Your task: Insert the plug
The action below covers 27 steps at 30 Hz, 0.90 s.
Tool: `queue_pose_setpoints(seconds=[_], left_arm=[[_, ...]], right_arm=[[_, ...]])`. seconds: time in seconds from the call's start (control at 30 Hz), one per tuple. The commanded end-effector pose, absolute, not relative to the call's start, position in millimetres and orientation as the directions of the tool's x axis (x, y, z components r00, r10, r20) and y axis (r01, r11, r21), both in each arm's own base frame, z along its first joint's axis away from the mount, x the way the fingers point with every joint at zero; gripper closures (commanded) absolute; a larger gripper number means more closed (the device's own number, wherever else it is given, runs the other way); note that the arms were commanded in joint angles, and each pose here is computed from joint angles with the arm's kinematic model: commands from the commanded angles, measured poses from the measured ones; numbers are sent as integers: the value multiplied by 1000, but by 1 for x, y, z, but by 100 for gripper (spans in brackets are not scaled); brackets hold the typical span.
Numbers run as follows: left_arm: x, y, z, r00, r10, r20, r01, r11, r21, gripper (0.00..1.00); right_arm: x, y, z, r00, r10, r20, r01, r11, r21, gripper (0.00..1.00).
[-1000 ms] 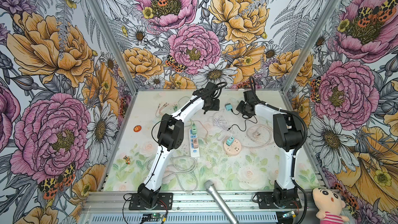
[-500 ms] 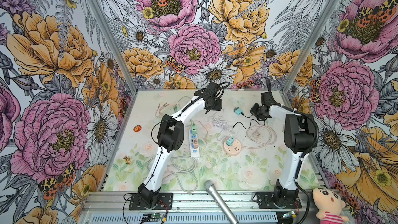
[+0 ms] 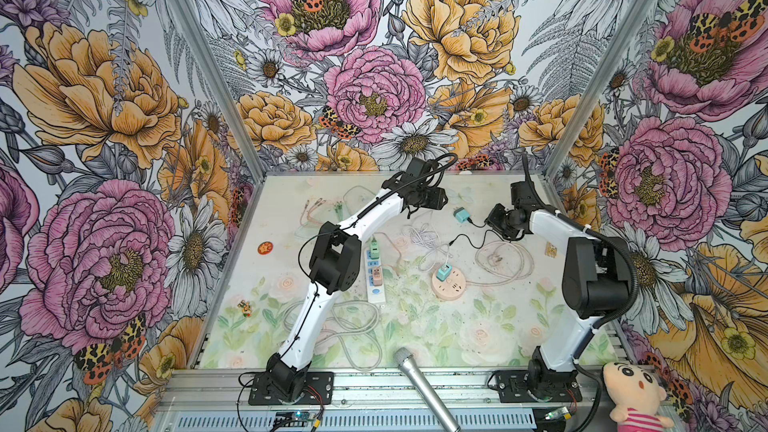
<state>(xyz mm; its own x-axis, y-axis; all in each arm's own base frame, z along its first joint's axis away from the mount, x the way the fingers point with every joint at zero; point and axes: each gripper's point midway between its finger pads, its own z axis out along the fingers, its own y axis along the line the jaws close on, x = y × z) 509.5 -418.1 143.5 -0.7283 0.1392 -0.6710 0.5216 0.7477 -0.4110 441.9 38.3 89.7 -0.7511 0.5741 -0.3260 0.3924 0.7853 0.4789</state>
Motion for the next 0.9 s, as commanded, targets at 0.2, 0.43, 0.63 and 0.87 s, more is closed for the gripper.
queue_pose_setpoints(seconds=[0.2,0.43,0.63,0.87], left_arm=[[537,-461,128,-688,21,-726,571,633,-523,50],[543,-460,121,-707,-60,-705,552,576,-603,51],[540,-410,158,-686,-168,-708,544,528,-652,52],[537,-350,197,-648,-178,-740,540,579,-612,52]], right_arm=[[457,59,105,-763,508,-400,316,833,454,72],[512,59,91,-744,517,-423,325,833,447,83],[544,57,66,-735,531,-422,352,830,433,76],[562,57,42,-732,544,-409,371,823,429,75]])
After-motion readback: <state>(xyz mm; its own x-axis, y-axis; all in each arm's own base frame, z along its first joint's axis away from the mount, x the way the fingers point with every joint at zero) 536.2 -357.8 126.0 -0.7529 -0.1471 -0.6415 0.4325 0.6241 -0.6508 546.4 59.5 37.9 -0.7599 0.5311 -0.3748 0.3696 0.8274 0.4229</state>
